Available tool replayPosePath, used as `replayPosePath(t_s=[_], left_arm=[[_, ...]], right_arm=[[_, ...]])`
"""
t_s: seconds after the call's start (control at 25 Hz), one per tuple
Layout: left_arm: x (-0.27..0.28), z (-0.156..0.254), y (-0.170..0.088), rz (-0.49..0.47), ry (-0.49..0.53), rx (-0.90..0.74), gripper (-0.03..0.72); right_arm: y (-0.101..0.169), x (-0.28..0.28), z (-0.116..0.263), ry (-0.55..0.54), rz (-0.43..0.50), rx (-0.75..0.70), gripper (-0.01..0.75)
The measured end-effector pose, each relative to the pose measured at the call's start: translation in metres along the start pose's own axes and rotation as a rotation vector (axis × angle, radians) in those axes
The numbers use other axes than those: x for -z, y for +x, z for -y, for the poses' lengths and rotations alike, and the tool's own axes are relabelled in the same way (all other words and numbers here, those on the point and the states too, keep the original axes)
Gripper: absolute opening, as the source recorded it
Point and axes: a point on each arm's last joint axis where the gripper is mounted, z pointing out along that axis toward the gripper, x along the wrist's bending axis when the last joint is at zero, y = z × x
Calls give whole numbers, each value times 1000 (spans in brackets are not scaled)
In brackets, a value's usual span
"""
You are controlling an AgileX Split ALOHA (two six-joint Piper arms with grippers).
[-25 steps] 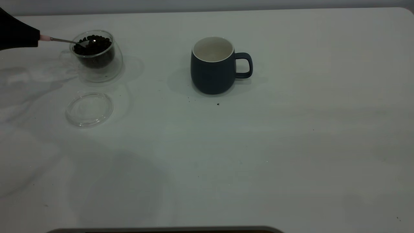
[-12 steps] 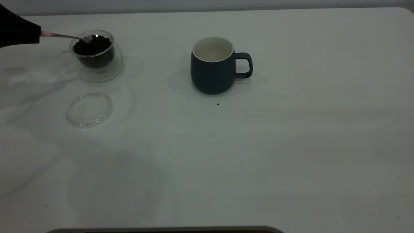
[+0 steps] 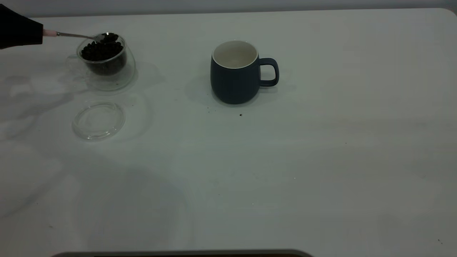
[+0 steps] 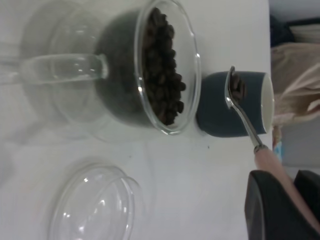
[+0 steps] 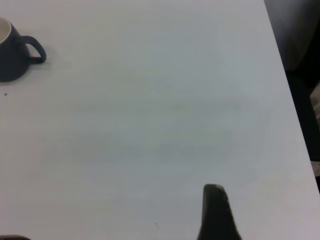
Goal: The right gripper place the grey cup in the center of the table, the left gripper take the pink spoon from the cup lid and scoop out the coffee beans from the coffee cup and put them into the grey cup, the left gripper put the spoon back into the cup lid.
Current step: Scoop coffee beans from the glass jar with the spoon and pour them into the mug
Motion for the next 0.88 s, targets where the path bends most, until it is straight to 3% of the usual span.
replayPosePath(t_s=[0.4, 0.88], left_arm=[[-1, -4, -3, 26, -36, 12, 119], [-56, -3, -34, 84, 49, -33, 119]], right_arm=[[0, 0, 0, 0, 0, 0, 531], [0, 0, 0, 0, 0, 0, 531]])
